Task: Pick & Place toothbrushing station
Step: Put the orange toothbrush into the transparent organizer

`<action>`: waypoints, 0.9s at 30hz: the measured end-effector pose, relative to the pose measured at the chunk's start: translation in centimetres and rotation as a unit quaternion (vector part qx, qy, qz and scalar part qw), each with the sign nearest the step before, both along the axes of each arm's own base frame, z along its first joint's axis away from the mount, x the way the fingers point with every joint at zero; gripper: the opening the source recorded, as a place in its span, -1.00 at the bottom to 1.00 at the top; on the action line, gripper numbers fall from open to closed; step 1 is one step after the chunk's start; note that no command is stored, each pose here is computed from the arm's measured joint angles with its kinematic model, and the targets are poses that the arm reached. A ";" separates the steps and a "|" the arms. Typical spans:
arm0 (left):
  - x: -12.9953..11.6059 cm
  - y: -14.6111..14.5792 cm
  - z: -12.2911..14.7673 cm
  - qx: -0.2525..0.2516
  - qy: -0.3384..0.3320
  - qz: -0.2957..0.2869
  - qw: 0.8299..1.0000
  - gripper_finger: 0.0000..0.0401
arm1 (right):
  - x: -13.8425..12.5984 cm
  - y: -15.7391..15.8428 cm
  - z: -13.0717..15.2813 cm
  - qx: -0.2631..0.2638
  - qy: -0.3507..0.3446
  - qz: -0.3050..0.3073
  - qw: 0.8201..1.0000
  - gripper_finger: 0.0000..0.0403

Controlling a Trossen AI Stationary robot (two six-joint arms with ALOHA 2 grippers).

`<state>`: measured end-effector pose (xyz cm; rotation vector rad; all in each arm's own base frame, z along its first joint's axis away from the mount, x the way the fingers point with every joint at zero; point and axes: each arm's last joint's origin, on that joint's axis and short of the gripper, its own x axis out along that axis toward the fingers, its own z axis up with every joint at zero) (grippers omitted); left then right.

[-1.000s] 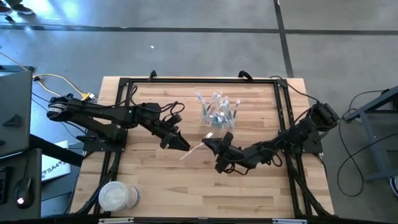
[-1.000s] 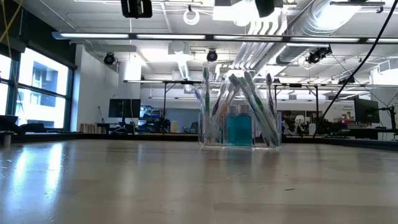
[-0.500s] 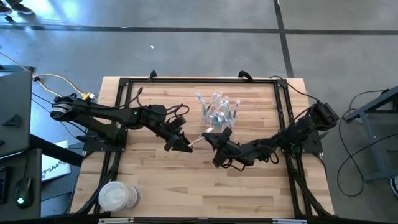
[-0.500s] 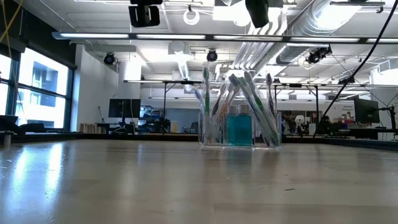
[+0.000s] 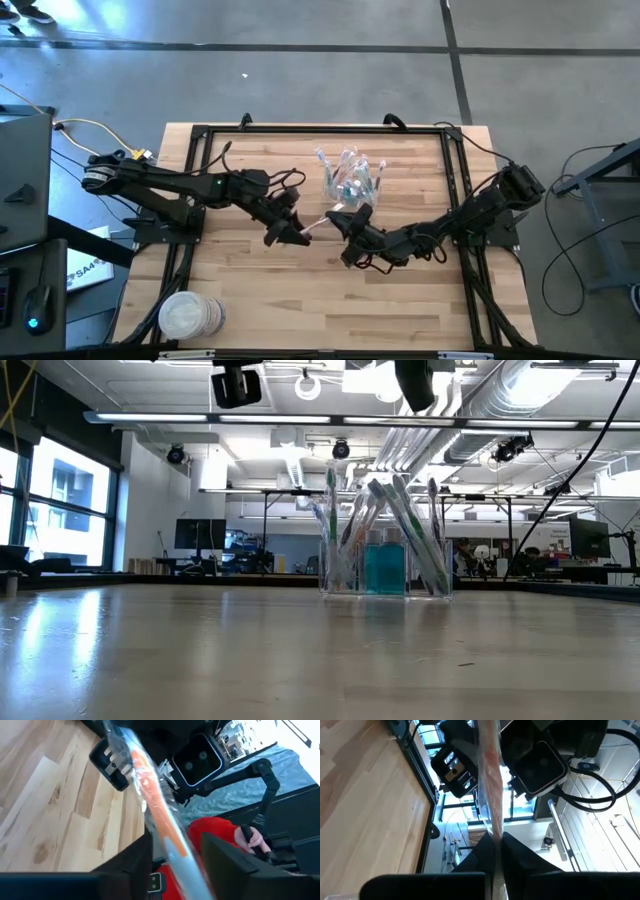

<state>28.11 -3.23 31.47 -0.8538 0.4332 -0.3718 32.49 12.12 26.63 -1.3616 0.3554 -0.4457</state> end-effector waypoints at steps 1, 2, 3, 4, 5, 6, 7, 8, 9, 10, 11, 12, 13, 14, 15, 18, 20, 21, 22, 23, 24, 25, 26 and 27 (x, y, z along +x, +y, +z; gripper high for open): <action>0.1 0.0 -0.1 0.003 0.000 -0.001 1.000 -0.25 | 0.0 0.0 0.0 0.000 0.001 0.000 1.000 -0.96; 0.2 0.0 -0.2 0.006 -0.001 -0.002 1.000 -0.34 | 0.0 0.0 0.0 -0.001 0.002 0.000 1.000 -0.96; 0.3 0.0 -0.3 0.008 0.001 -0.002 1.000 -0.42 | 0.0 0.0 -0.1 -0.002 0.004 -0.001 1.000 -0.96; 0.3 0.0 -0.4 0.008 0.004 -0.001 1.000 -0.52 | 0.0 0.0 -0.1 -0.004 0.007 0.000 1.000 -0.96; 0.2 0.0 -0.5 0.009 0.008 0.002 1.000 -0.62 | 0.0 0.0 -0.1 -0.004 0.007 0.001 1.000 -0.96; 0.3 0.0 -0.6 0.008 0.012 0.003 1.000 -0.71 | 0.0 0.0 -0.1 -0.005 0.008 0.001 1.000 -0.95; 0.4 0.0 -0.8 0.008 0.018 0.004 1.000 -0.81 | 0.0 0.0 -0.1 -0.005 0.009 -0.001 1.000 -0.95; 0.5 0.0 -1.0 0.010 0.021 0.006 1.000 -0.90 | 0.0 0.0 -0.1 -0.006 0.011 -0.002 1.000 -0.94; 0.5 0.0 -1.0 0.011 0.022 0.005 1.000 -0.93 | 0.0 0.0 -0.1 -0.006 0.012 -0.001 1.000 -0.94; 0.5 0.0 -1.1 0.012 0.023 0.005 1.000 -0.93 | 0.0 0.1 -0.1 -0.006 0.013 0.002 1.000 -0.92; 0.5 0.0 -1.1 0.014 0.023 0.005 1.000 -0.92 | 0.0 0.1 -0.2 -0.006 0.015 0.004 1.000 -0.91; 0.5 0.0 -1.1 0.017 0.024 0.006 1.000 -0.91 | 0.0 0.1 -0.2 -0.006 0.015 0.004 1.000 -0.88; 0.6 0.0 -1.3 0.021 0.026 0.006 0.999 -0.91 | 0.0 0.1 -0.2 -0.005 0.014 0.004 1.000 -0.85; 0.6 0.0 -1.4 0.025 0.028 0.006 0.999 -0.91 | 0.0 0.1 -0.2 -0.001 0.012 0.004 1.000 -0.81; 0.6 0.0 -1.4 0.028 0.029 0.006 0.999 -0.93 | 0.0 0.1 -0.2 0.001 0.010 0.004 1.000 -0.76; 0.6 0.0 -1.4 0.031 0.024 0.005 0.999 -0.95 | -0.1 0.1 -0.1 0.004 0.006 -0.003 1.000 -0.61; 0.6 0.0 -1.4 0.033 0.023 0.005 0.999 -0.94 | -0.3 0.4 0.0 0.009 -0.002 -0.020 1.000 -0.50; 0.6 0.0 -1.3 0.033 0.022 0.004 0.999 -0.93 | -0.4 0.6 0.1 0.012 -0.008 -0.025 1.000 -0.43; 0.6 0.0 -1.3 0.034 0.020 0.001 0.999 -0.93 | -0.5 0.8 0.2 0.018 -0.015 -0.029 0.999 -0.37; 0.6 0.0 -1.3 0.036 0.018 -0.001 0.999 -0.93 | -0.7 1.0 0.4 0.025 -0.024 -0.032 0.999 -0.30; 0.6 0.0 -1.3 0.039 0.016 -0.002 0.999 -0.94 | -0.8 1.3 0.5 0.034 -0.035 -0.037 0.998 -0.24; 0.6 0.0 -1.3 0.043 0.015 -0.004 0.999 -0.95 | -1.0 1.5 0.7 0.042 -0.047 -0.046 0.997 -0.18; 0.6 0.0 -1.3 0.048 0.012 -0.005 0.999 -0.95 | -1.2 1.7 0.9 0.050 -0.058 -0.058 0.995 -0.12; 0.6 0.0 -1.3 0.054 0.008 -0.007 0.998 -0.95 | -1.5 1.9 1.1 0.058 -0.067 -0.075 0.993 -0.06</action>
